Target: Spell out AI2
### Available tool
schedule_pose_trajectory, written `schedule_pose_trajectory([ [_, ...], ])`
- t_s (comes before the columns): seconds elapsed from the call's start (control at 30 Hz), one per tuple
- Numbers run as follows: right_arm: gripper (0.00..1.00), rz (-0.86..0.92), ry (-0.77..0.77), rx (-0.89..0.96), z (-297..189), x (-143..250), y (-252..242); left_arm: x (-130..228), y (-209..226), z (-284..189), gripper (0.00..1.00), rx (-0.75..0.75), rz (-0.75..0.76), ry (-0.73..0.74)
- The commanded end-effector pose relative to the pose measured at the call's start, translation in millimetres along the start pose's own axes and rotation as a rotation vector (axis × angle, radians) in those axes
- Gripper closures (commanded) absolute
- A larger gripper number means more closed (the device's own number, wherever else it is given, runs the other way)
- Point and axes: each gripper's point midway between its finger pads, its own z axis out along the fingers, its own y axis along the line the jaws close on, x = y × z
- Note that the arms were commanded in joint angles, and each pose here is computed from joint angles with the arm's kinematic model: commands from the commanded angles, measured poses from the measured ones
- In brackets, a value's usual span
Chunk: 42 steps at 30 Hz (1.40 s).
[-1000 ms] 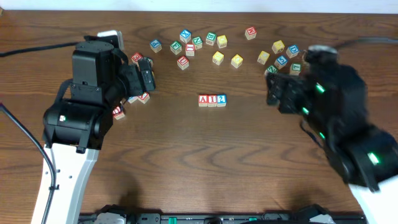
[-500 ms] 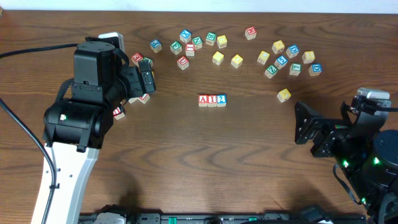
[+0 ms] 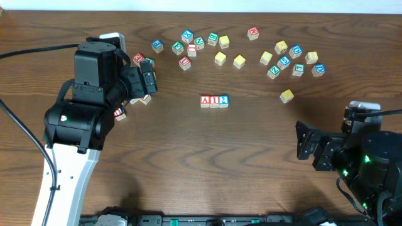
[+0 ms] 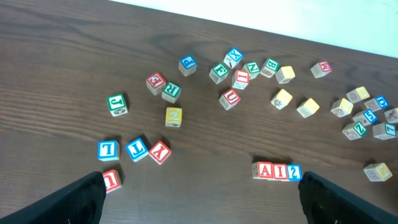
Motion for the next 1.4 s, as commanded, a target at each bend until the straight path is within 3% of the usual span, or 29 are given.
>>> schedule_pose_trajectory([
  [0.0,0.01,-0.001,-0.022,0.038,-2,-5,-7,-6,2,-3,0.02,-0.013,0.001,-0.015],
  [0.37,0.01,0.042,-0.114,0.148,3,-15,-34,-6,2,-3,0.02,-0.013,0.001,-0.015],
  [0.6,0.01,-0.175,-0.313,0.002,25,-19,-23,-6,2,-3,0.02,-0.013,0.001,-0.015],
  [0.93,0.01,-0.215,-0.508,-0.078,72,27,-35,-6,2,-3,0.02,-0.013,0.001,-0.015],
  [1.37,0.01,-0.227,-0.617,-0.084,115,78,-51,-6,2,-3,0.02,-0.013,0.001,-0.015],
])
